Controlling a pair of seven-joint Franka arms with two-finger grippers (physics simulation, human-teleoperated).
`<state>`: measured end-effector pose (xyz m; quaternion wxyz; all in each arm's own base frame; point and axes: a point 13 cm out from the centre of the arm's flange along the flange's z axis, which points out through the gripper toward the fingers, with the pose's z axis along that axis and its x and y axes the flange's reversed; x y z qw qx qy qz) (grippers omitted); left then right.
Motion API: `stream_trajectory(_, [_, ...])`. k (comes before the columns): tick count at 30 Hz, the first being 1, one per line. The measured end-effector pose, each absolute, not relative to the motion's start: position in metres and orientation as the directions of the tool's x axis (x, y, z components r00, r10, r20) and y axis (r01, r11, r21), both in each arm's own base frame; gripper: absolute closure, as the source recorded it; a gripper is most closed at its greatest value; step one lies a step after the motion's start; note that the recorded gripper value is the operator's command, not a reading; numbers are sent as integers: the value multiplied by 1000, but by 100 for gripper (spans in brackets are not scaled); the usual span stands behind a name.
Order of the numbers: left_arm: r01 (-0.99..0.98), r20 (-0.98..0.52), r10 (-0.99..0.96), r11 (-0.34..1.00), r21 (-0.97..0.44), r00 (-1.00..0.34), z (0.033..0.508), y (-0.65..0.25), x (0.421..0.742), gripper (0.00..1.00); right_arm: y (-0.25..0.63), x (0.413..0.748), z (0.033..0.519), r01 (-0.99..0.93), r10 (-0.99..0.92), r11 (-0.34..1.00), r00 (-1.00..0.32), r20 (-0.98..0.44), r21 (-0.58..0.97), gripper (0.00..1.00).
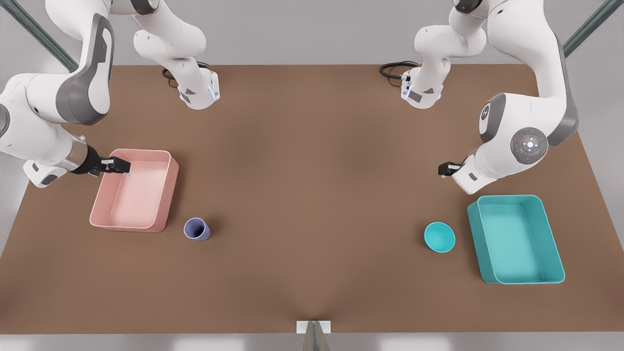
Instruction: Put the bowls and cups in different boxes
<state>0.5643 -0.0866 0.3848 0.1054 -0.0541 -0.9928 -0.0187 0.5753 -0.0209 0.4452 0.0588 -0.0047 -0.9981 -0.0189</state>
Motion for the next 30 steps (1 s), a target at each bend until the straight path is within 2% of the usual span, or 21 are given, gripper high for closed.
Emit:
stream_trajectory(2, [112, 214, 104, 993, 26, -971, 378, -88, 567, 0, -21, 578, 444, 10, 6, 999, -994, 112, 37, 0])
stream_trajectory(3, [126, 229, 115, 992, 32, -967, 358, -95, 572, 0, -19, 583, 438, 11, 6, 999, -993, 116, 42, 0])
stream_trajectory(5, [215, 282, 185, 974, 78, -942, 269, -136, 589, 0, -8, 614, 412, -2, -7, 999, -992, 125, 39, 0])
stream_trajectory(7, [246, 265, 203, 960, 138, -943, 177, -140, 628, 0, 11, 647, 362, -30, -34, 999, -989, 146, 28, 0])
stream_trajectory(9, [233, 212, 193, 956, 180, -958, 125, -118, 656, 0, 23, 669, 303, -44, -46, 999, -985, 168, 18, 0])
stream_trajectory(12, [228, 151, 198, 948, 221, -968, 93, -97, 670, 0, 35, 688, 239, -53, -54, 999, -985, 162, 9, 0])
stream_trajectory(16, [224, 107, 203, 945, 239, -973, 71, -88, 676, 0, 51, 701, 206, -63, -63, 998, -990, 127, 7, 0])
stream_trajectory(17, [222, 98, 204, 945, 240, -974, 68, -88, 677, 7, 56, 699, 198, -67, -67, 998, -990, 127, 7, 0])
stream_trajectory(19, [217, 85, 203, 946, 242, -976, 64, -89, 678, 48, 65, 694, 183, -74, -74, 997, -989, 129, 5, 0])
stream_trajectory(20, [214, 80, 201, 946, 243, -976, 62, -89, 678, 65, 67, 693, 177, -74, -74, 997, -989, 127, 4, 0])
stream_trajectory(23, [193, 60, 183, 944, 267, -981, 61, -82, 683, 79, 65, 683, 163, -64, -64, 998, -989, 133, 5, 0])
stream_trajectory(27, [160, 33, 158, 950, 267, -987, 69, -81, 689, 79, 61, 662, 152, -46, -46, 999, -988, 148, 9, 0])
stream_trajectory(30, [137, 9, 139, 954, 265, -990, 91, -84, 695, 79, 60, 660, 139, -40, -41, 999, -988, 148, 6, 0])
